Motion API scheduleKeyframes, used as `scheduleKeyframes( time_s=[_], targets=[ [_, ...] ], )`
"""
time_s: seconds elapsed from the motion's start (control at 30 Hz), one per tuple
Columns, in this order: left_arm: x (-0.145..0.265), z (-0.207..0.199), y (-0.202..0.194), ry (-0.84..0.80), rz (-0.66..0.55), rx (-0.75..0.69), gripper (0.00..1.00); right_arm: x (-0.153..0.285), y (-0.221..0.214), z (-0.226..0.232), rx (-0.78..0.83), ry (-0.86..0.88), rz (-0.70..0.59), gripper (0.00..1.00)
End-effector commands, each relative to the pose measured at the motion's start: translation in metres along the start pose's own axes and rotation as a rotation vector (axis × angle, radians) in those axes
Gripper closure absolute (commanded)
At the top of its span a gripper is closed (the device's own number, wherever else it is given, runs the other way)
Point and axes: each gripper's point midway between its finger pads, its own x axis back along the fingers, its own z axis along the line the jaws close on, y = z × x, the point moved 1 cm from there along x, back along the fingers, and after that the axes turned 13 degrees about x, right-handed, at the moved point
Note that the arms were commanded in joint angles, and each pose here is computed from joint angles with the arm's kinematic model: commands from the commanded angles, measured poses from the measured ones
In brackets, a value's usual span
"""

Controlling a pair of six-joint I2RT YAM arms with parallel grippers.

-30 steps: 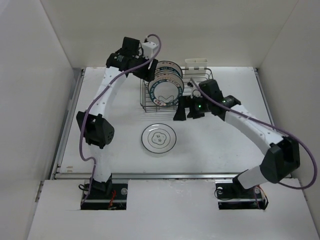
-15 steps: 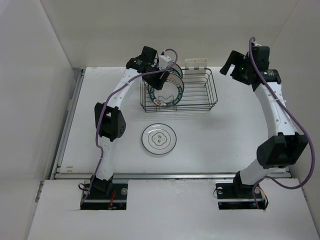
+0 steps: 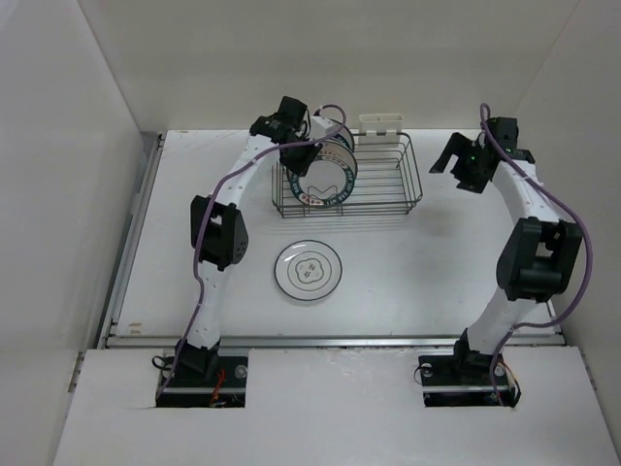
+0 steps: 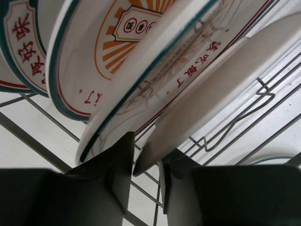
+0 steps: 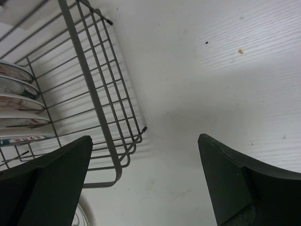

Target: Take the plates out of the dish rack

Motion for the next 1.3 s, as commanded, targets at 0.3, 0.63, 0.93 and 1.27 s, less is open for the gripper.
scheduleKeyframes(
  time_s=[0.3,0.63,0.93,1.27],
  targets=[
    [0.057,-0.006,0.036,0.034,-0.13,-0.004,1.0,-0.034,0.002,0.047,0.109,0.174,-0.04,0.04],
    [0.139,-0.026,0.067,-0.003,-0.303,-0.039,1.0,-0.067,-0.017,0.054,0.085,0.155,0.023,0.2],
    [0.195,-0.079,0.033,-0.25,-0.204,0.015,1.0,-0.065,-0.023,0.062,0.083,0.161,0.017,0.2],
    [0.171,-0.107,-0.14,-0.538,0.492,0.009,1.0,-0.06,-0.021,0.064,0.085,0.163,0.007,0.2]
  ],
)
